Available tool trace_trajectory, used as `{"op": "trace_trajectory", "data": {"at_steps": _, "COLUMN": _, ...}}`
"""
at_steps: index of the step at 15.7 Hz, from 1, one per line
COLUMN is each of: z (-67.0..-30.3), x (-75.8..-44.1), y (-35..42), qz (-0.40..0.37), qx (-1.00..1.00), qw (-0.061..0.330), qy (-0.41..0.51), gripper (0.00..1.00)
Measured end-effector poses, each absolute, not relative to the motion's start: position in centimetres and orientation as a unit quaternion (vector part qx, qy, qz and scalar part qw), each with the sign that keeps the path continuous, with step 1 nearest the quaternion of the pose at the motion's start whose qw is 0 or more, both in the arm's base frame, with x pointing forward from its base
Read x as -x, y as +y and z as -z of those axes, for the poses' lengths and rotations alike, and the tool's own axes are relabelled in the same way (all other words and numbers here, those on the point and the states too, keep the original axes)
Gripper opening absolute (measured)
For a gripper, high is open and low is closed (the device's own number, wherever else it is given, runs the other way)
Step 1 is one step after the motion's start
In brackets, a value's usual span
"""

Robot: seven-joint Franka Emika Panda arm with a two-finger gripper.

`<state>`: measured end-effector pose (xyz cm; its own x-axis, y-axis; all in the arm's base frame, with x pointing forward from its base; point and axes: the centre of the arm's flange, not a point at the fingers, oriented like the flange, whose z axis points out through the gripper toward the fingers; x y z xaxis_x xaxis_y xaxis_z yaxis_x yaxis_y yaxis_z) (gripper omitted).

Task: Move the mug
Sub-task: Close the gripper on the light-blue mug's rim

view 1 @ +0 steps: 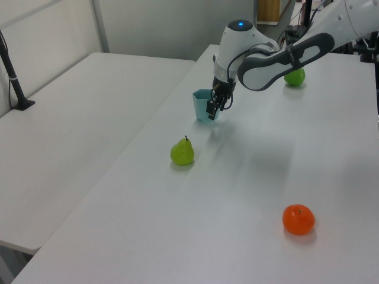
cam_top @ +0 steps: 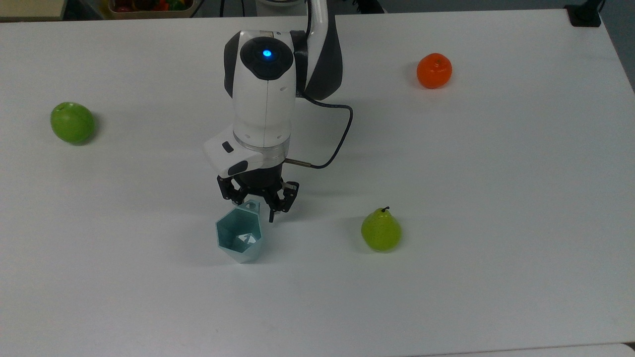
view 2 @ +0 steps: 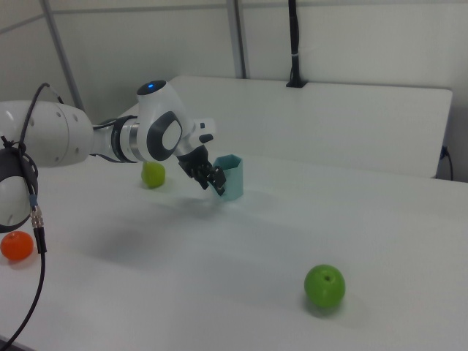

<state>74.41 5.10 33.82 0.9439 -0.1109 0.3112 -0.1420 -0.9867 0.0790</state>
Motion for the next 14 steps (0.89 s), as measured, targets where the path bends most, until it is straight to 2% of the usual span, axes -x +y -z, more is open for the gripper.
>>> {"op": "trace_trajectory", "data": {"at_steps": 1, "z": -33.83, "x": -74.42, "y": 5.00, "qz": -0.155, "qx": -0.985, "qw": 0.051, "qy": -0.065, "gripper": 0.49}}
{"op": "trace_trajectory", "data": {"at_steps": 9, "z": -33.54, "x": -74.46, "y": 4.41, "qz": -0.155, "qx": -0.984, "qw": 0.067, "qy": -0.056, "gripper": 0.41}}
{"op": "trace_trajectory", "data": {"at_steps": 11, "z": -33.25, "x": -74.46, "y": 4.40, "qz": -0.154, "qx": -0.984, "qw": 0.073, "qy": -0.052, "gripper": 0.34}}
{"op": "trace_trajectory", "data": {"at_steps": 12, "z": -33.13, "x": -74.46, "y": 4.39, "qz": -0.153, "qx": -0.984, "qw": 0.075, "qy": -0.050, "gripper": 0.33}}
{"op": "trace_trajectory", "data": {"at_steps": 14, "z": -33.12, "x": -74.51, "y": 4.40, "qz": -0.155, "qx": -0.984, "qw": 0.077, "qy": -0.049, "gripper": 0.23}}
